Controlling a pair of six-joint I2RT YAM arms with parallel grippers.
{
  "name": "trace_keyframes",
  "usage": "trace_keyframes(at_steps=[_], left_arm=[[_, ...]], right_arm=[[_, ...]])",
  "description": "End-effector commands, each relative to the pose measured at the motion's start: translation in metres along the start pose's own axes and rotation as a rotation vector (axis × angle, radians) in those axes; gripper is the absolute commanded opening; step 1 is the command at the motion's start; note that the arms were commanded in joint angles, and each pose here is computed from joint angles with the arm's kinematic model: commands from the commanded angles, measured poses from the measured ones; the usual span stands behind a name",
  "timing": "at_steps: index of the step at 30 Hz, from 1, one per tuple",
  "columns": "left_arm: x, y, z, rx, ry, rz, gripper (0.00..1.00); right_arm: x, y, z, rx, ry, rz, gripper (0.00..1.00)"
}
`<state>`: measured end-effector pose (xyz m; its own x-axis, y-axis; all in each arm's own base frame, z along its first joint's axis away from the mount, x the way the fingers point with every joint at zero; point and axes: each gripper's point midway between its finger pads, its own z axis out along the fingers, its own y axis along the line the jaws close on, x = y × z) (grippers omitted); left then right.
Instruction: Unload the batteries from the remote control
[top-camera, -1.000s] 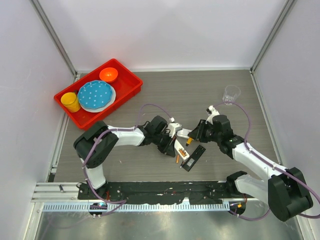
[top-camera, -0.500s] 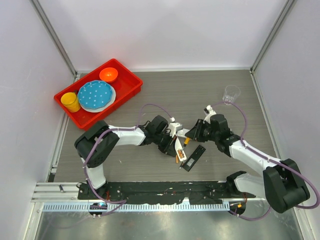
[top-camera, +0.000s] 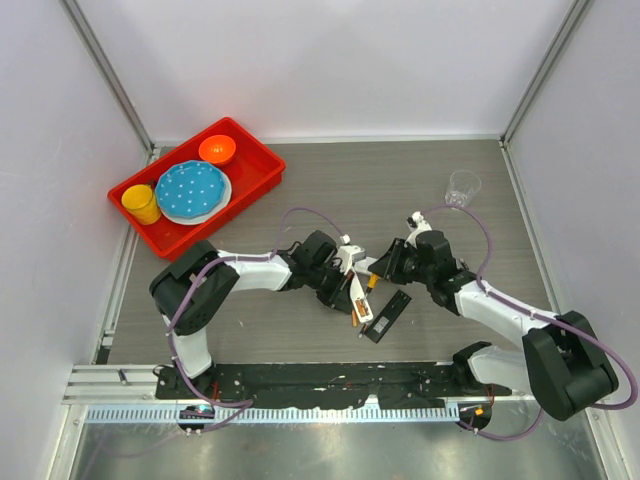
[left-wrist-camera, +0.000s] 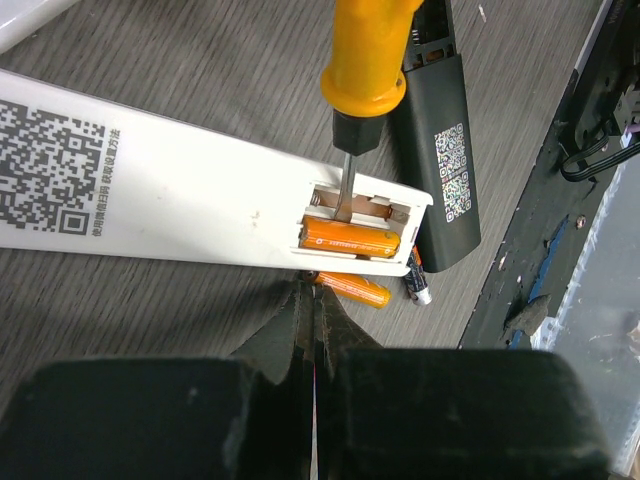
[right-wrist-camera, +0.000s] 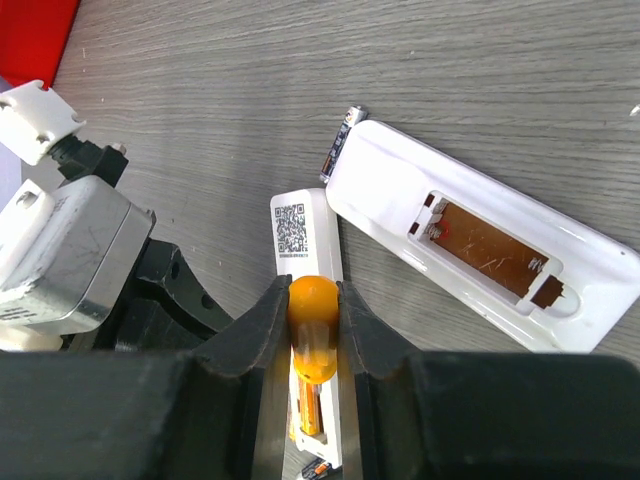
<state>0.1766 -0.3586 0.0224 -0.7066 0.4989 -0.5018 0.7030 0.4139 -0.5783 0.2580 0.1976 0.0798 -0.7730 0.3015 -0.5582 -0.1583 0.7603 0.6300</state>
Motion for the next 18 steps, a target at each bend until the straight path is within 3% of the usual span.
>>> trace_keyframes(at_steps=[1, 18], left_arm=[[-0.0052, 0.0003, 0.0069, -0.007, -0.003, 0.017, 0.00], [-0.0030, 0.0052, 0.0106, -0.028, 0.006, 0.007, 0.00]], right_arm=[[0.0120, 0.0053, 0.0049, -0.031, 0.031, 0.054, 0.01], [0.0170, 0.0127, 0.0139, -0.096, 0.042, 0.139, 0.01]])
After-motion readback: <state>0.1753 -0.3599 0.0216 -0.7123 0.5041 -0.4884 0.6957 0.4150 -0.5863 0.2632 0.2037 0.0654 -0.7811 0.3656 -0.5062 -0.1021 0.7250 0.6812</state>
